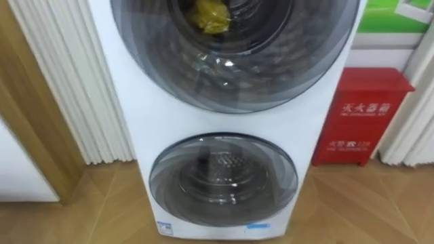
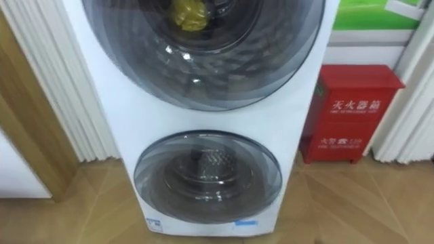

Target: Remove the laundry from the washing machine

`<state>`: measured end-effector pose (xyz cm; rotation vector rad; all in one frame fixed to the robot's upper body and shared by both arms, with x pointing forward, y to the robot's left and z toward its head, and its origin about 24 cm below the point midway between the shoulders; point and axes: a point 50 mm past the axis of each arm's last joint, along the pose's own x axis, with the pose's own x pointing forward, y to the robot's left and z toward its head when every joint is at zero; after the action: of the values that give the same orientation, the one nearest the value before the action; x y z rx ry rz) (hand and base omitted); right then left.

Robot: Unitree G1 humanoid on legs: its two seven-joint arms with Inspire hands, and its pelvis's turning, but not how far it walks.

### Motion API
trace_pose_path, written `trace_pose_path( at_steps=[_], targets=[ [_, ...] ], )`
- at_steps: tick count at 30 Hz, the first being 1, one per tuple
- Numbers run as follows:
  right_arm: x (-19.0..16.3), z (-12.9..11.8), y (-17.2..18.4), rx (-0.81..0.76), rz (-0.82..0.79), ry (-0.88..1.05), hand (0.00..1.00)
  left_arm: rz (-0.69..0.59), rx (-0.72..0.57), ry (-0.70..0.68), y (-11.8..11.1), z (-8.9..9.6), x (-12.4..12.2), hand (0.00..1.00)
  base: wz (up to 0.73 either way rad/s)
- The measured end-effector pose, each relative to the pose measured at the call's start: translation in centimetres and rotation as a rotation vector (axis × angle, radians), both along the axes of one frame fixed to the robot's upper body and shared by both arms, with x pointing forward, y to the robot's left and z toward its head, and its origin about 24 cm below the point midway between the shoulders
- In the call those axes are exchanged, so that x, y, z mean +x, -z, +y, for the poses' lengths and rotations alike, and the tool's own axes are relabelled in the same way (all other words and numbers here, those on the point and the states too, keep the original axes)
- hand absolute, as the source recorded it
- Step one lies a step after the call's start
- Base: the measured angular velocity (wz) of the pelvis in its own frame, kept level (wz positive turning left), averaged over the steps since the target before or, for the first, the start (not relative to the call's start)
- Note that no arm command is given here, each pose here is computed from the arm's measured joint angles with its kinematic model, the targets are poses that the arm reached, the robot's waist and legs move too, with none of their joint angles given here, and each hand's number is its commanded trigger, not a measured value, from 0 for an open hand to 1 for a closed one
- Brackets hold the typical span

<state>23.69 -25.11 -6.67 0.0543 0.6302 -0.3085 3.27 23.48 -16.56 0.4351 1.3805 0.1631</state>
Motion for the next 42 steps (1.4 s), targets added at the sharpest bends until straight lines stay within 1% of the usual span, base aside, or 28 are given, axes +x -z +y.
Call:
trace_pose_path(
  at_steps=[1,4,8,10,12,14,16,22,27,36,39,42],
  targets=[
    [1.3,0.0,-1.3,-0.009,-0.057,-0.007,0.0,0.0,0.006,0.001,-0.1,0.2,-0.1,0.0,0.06],
    [3.6,0.2,-3.5,-0.003,-0.142,-0.022,0.0,0.014,0.027,0.001,-0.2,1.0,-0.2,0.0,0.0],
    [5.7,0.1,-6.0,-0.007,-0.234,-0.015,0.0,0.022,0.03,-0.003,-0.3,1.1,-0.3,0.0,0.01],
    [7.1,0.4,-8.1,-0.017,-0.308,-0.024,0.0,0.032,0.036,-0.004,-0.3,1.3,-0.6,0.0,0.0],
    [8.4,0.2,-9.9,-0.03,-0.36,-0.023,0.0,0.037,0.042,-0.004,-0.3,1.5,-0.6,0.0,0.0],
    [9.8,-0.3,-12.4,-0.045,-0.431,-0.007,0.0,0.045,0.048,-0.005,-0.4,1.7,-0.8,0.0,0.0],
    [10.4,-0.6,-14.0,-0.052,-0.474,-0.002,0.0,0.054,0.053,-0.007,-0.4,1.9,-1.0,0.0,0.0],
    [10.5,-0.8,-14.7,-0.057,-0.485,0.005,0.0,0.094,0.072,-0.004,-0.6,2.4,-2.3,0.0,-0.02],
    [10.7,-0.4,-15.7,-0.071,-0.498,-0.006,0.0,0.081,0.085,-0.003,-0.7,2.8,-1.9,0.0,-0.01],
    [10.8,0.1,-17.5,-0.176,-0.5,-0.05,0.0,0.09,0.095,-0.014,-0.8,3.1,-1.8,0.0,-0.02],
    [10.8,0.3,-18.2,-0.239,-0.498,-0.067,0.0,0.111,0.099,-0.019,-0.8,3.1,-2.1,0.0,0.0],
    [10.7,0.9,-19.9,-0.298,-0.553,-0.091,0.0,0.115,0.104,-0.022,-0.9,3.2,-2.2,0.0,-0.03]
  ],
)
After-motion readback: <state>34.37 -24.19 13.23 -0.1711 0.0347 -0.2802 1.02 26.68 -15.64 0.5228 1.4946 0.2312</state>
